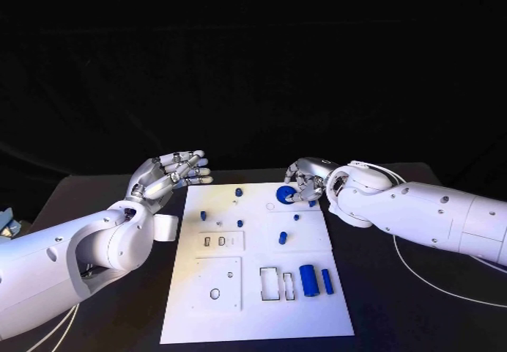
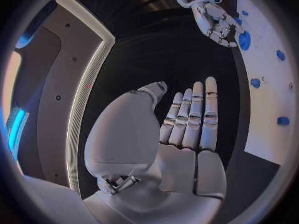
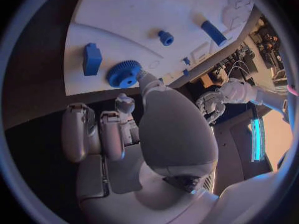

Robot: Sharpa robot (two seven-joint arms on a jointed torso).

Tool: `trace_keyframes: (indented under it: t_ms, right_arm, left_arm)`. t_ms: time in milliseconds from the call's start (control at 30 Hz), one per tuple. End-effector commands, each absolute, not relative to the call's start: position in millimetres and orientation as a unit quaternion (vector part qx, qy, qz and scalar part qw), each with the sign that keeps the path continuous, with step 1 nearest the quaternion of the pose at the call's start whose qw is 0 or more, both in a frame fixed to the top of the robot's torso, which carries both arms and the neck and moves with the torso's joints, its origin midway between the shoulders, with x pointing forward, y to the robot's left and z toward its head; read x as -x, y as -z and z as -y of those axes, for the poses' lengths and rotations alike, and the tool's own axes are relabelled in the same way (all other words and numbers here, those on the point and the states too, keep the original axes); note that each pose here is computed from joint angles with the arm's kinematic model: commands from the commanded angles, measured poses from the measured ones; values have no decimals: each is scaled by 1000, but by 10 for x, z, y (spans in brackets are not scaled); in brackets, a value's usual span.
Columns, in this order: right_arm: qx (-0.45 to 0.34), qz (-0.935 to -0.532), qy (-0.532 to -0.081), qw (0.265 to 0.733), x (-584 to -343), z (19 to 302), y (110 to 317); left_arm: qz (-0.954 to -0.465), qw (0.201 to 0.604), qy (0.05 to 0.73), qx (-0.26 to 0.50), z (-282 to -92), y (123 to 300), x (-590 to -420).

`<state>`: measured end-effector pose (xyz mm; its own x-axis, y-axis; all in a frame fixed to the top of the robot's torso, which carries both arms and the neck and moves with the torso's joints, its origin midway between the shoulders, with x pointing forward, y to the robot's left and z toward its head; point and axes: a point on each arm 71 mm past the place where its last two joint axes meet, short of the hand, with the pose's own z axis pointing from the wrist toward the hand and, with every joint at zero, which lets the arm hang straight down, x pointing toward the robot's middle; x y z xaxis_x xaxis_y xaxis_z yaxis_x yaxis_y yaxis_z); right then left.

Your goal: Assemble the parts on the task board

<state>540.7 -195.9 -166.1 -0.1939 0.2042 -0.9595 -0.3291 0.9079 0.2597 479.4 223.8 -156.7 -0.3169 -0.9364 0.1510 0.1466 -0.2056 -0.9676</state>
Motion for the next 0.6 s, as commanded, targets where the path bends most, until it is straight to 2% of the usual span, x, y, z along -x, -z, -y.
trace_keyframes:
  t_ms: [33, 600]
  right_arm:
    - [51, -748, -204, 630, -5408, 1956, 1681]
    - [42, -757, -205, 619, -5430, 1930, 1790]
  left_arm:
    - [-475, 406, 664, 411, -2227, 1553, -4791]
    - [-476, 407, 662, 412, -2229, 1557, -4794]
